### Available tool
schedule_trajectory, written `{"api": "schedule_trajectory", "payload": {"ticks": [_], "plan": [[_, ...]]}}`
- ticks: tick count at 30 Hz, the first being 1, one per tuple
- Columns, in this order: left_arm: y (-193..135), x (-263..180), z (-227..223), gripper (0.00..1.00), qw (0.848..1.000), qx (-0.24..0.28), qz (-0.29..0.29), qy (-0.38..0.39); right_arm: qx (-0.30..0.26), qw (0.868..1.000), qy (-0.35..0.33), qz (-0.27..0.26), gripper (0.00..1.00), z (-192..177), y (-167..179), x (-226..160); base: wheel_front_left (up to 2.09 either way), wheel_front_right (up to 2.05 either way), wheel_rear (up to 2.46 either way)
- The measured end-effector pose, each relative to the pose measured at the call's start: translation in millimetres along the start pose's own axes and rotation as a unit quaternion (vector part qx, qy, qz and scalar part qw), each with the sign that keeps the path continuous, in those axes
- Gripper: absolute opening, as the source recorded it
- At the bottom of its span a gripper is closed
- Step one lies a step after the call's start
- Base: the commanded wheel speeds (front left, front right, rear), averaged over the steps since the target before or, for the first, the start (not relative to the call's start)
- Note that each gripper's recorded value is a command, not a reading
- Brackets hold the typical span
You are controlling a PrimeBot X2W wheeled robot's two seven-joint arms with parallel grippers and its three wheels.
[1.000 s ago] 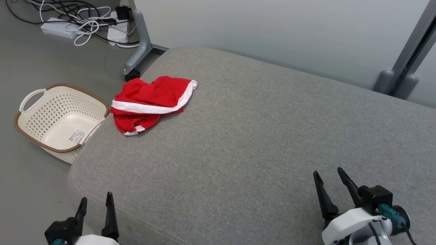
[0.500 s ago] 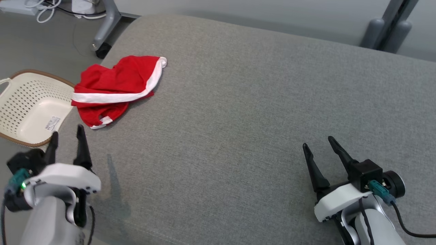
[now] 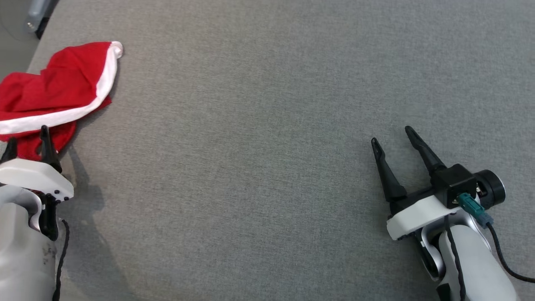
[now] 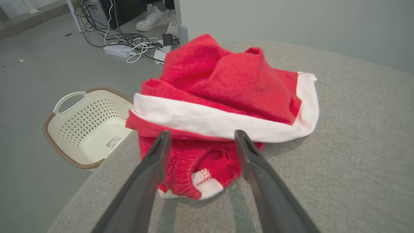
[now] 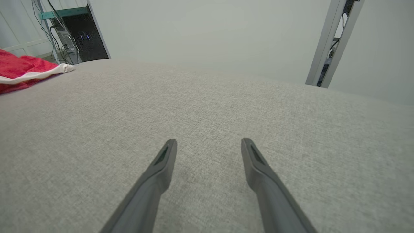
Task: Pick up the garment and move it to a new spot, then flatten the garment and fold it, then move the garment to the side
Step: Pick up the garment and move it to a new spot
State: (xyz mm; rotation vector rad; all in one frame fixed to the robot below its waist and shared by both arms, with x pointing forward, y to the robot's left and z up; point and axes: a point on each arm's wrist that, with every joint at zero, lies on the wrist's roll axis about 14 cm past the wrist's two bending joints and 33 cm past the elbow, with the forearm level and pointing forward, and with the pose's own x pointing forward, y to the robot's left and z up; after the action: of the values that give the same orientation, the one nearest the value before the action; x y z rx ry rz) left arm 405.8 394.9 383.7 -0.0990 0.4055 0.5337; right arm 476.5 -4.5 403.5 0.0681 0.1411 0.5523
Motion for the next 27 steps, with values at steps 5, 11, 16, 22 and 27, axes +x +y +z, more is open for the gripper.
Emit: {"api": "schedule_trajectory", "payload": {"ticks": [5, 11, 16, 22, 27], "plan": [[-12.2, 22.3, -2.9, 1.0, 1.0, -0.007, 0.007, 0.009, 0.0, 1.0, 0.001, -0.021, 1.0, -6.4, -19.5, -0.8, 0.0, 0.0, 0.0], [-15.5, 40.3, 0.2, 0.57, 0.999, -0.022, 0.028, 0.004, -0.001, 0.999, 0.004, -0.039, 1.0, -12.2, -33.9, -3.6, 0.0, 0.0, 0.0], [-26.1, 48.5, 5.2, 0.0, 0.999, -0.03, 0.021, -0.008, 0.001, 0.999, 0.004, -0.052, 1.0, -13.8, -43.0, -5.4, 0.0, 0.0, 0.0], [-53.5, 50.8, 54.6, 0.0, 0.995, -0.03, -0.037, -0.082, 0.01, 0.997, -0.002, -0.07, 1.0, -7.3, -52.0, -9.3, 0.0, 0.0, 0.0], [-90.5, 37.4, 102.7, 0.0, 0.984, -0.024, -0.098, -0.149, 0.017, 0.997, -0.007, -0.079, 1.0, 1.9, -51.2, -18.7, 0.0, 0.0, 0.0]]}}
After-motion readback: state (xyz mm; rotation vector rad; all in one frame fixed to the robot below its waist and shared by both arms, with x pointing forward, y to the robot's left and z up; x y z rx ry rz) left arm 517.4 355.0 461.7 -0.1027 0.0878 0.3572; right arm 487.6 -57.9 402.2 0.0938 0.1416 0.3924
